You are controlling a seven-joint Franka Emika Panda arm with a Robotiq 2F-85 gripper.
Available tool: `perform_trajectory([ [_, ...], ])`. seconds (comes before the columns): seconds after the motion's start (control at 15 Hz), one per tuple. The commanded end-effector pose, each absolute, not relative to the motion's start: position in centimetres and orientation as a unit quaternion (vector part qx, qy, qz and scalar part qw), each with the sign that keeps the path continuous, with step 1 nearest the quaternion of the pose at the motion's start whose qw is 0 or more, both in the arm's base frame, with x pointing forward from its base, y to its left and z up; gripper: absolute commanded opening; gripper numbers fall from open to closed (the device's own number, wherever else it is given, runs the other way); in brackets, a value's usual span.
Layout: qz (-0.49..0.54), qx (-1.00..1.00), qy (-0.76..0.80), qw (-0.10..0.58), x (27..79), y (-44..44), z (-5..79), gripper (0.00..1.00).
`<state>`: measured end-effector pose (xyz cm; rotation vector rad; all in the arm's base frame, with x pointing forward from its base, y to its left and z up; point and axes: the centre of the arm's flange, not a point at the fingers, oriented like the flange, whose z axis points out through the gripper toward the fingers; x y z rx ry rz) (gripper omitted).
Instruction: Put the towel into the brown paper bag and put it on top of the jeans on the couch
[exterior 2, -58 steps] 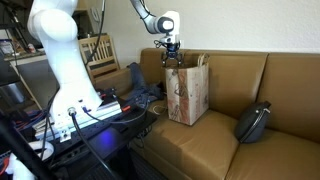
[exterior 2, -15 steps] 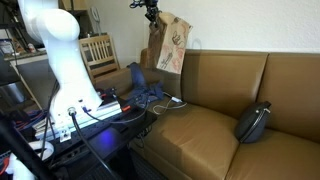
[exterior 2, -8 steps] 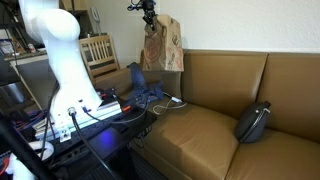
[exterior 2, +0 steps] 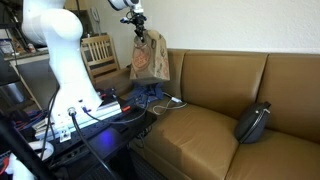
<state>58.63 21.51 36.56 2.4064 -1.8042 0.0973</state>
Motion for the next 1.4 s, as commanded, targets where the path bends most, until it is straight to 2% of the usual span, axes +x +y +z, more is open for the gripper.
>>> perform_trajectory([
  [0.0, 0.057, 0.819, -0.570, 0.031, 61.0, 24.7, 38.3, 0.00],
  [0.27, 0.071, 0.824, -0.559, -0.061, 61.6, 27.9, 40.2, 0.00],
  [0.53, 0.021, 0.820, -0.549, -0.162, 60.9, 28.6, 41.5, 0.00],
  [0.67, 0.006, 0.805, -0.563, -0.189, 60.8, 27.2, 41.8, 0.00],
  [0.73, 0.016, 0.810, -0.565, -0.157, 61.4, 29.2, 41.0, 0.02],
  [1.0, 0.009, 0.804, -0.571, -0.168, 61.9, 28.1, 40.9, 0.00],
  [1.33, 0.050, 0.821, -0.544, -0.163, 64.4, 32.3, 34.9, 0.00],
])
